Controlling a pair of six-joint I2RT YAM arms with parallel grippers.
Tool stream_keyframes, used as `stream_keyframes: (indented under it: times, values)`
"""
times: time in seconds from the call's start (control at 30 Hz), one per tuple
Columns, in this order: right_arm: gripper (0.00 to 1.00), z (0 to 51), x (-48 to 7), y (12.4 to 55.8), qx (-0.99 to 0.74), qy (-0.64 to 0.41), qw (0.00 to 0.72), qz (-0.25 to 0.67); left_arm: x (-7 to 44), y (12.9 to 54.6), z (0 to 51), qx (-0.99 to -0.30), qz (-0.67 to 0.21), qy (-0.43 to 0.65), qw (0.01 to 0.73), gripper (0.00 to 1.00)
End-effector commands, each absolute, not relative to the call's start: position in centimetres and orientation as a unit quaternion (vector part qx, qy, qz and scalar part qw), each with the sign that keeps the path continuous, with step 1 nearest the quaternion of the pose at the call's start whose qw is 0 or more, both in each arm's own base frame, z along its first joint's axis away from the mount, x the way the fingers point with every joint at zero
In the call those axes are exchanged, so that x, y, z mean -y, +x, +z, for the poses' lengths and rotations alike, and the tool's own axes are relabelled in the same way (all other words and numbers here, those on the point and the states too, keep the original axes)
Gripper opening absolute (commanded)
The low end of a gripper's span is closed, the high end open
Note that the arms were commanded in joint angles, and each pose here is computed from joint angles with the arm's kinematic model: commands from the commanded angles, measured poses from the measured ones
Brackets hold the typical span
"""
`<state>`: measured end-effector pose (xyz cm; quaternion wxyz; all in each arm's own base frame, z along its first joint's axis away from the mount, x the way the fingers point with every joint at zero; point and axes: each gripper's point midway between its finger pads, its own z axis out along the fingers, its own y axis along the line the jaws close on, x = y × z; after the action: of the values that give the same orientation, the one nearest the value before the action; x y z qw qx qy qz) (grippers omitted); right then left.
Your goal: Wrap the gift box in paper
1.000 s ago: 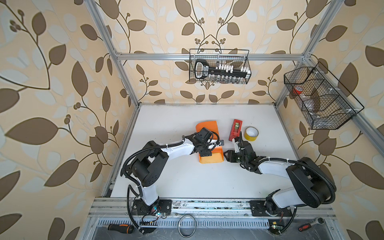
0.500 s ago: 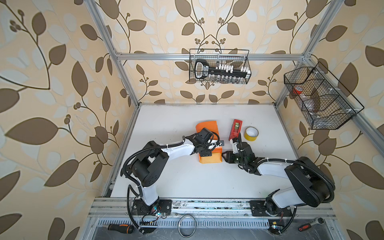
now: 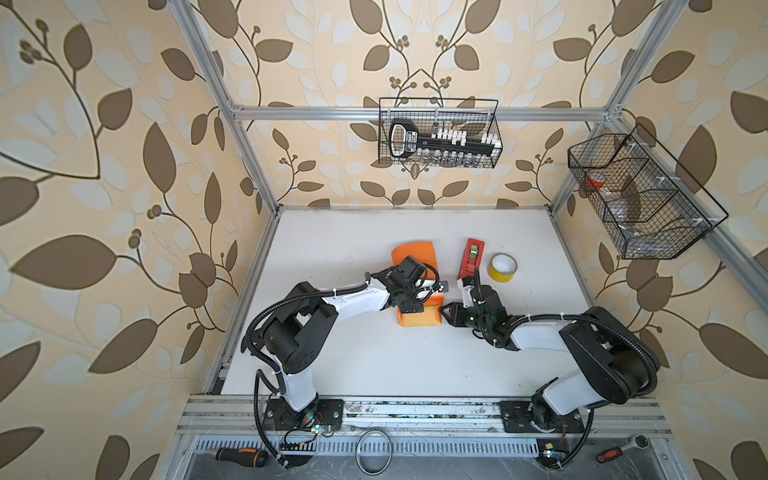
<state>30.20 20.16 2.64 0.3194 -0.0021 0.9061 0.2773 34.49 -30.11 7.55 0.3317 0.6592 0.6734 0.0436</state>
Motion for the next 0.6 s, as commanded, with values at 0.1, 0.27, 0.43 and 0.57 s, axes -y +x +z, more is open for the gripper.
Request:
stream_keyframes:
  times: [0.1, 0.27, 0.43, 0.57]
  values:
    - [0.41, 2.1, -20.6, 30.6, -0.906, 0.012, 0.317, 0.280, 29.6, 32.8, 5.4, -0.656, 0.040, 0.693, 0.295, 0.94]
    - [0.44, 1.6, -20.3, 30.9, -0.910, 0.020, 0.319, 0.264, 29.7, 32.7, 5.5, -0.656, 0.038, 0.693, 0.297, 0.94]
    - [0.47, 1.2, -19.8, 31.0, -0.915, 0.017, 0.332, 0.227, 29.7, 32.7, 5.5, -0.656, 0.038, 0.693, 0.298, 0.94]
    - [0.43, 0.6, -19.5, 30.9, -0.917, 0.013, 0.339, 0.209, 29.9, 32.7, 5.6, -0.656, 0.035, 0.692, 0.301, 0.94]
